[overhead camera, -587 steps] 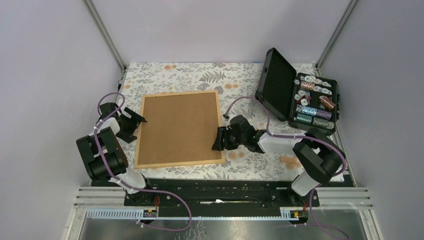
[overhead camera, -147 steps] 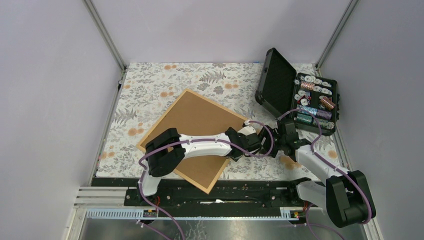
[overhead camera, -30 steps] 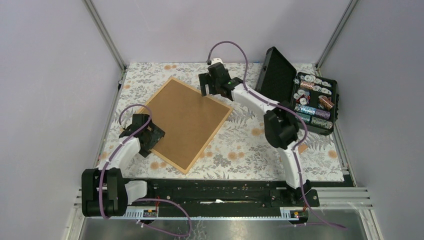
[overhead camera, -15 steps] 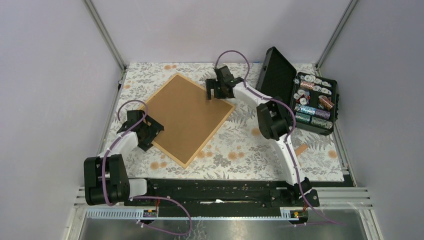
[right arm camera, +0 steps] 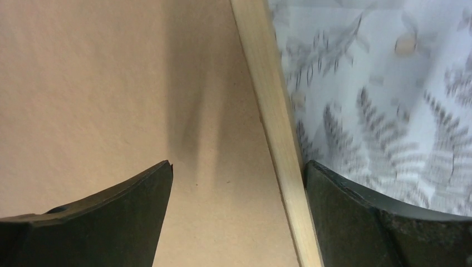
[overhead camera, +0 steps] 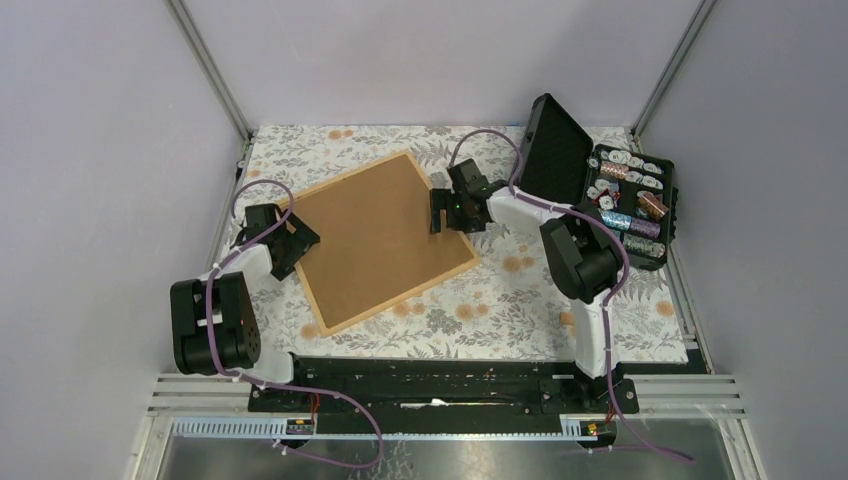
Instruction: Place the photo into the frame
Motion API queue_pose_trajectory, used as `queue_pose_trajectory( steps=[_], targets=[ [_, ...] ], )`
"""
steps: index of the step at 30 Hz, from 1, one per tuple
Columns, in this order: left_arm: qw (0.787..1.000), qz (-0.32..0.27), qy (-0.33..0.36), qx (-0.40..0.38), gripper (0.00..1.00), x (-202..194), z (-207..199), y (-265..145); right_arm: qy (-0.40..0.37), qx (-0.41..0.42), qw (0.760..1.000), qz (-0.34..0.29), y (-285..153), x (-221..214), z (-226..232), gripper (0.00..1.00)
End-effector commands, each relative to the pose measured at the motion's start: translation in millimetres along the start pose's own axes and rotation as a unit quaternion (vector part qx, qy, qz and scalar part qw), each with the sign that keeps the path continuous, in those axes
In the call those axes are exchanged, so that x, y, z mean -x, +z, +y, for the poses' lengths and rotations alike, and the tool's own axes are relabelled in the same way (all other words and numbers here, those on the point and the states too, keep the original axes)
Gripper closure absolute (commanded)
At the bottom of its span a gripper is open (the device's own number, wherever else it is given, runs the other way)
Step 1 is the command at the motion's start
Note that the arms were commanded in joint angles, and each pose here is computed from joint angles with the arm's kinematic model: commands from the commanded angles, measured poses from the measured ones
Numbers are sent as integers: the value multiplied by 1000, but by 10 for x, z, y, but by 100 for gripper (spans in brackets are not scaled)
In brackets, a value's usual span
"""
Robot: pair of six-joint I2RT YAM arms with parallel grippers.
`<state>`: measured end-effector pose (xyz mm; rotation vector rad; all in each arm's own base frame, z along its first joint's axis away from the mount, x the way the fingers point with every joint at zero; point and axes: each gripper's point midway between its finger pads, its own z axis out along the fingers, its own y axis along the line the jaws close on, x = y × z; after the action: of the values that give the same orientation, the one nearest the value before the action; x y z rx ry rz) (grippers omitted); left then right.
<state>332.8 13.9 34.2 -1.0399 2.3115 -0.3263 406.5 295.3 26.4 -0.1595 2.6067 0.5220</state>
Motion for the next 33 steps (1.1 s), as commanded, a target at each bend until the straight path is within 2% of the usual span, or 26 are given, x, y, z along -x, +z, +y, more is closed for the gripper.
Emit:
queue_pose_trajectory(
  steps=[1, 3, 6, 13, 20, 25, 33],
  targets=[
    [995, 94, -11, -42, 2, -398, -107, 20, -24, 35, 998, 53, -370, -379, 568, 6],
    [995, 88, -15, -37, 2, -337, -47, -18, -46, -23, 998, 48, -470, -298, 387, 5],
    [997, 79, -15, -20, 2, -285, 40, -106, -67, -58, 995, 40, -637, -208, 278, 4],
    [998, 66, 1, -24, 1, -277, 20, -408, -38, -4, 998, 54, -818, -242, 426, 7],
    [994, 100, 1, -45, 1, -433, -4, -392, -15, 11, 997, 81, -701, -417, 357, 16],
    [992, 116, -10, -43, 1, -533, 43, -320, -19, -13, 997, 71, -664, -435, 233, 14],
    [995, 101, -10, -25, 2, -487, 101, -318, -39, -69, 994, 69, -649, -494, -36, 12]
  ],
)
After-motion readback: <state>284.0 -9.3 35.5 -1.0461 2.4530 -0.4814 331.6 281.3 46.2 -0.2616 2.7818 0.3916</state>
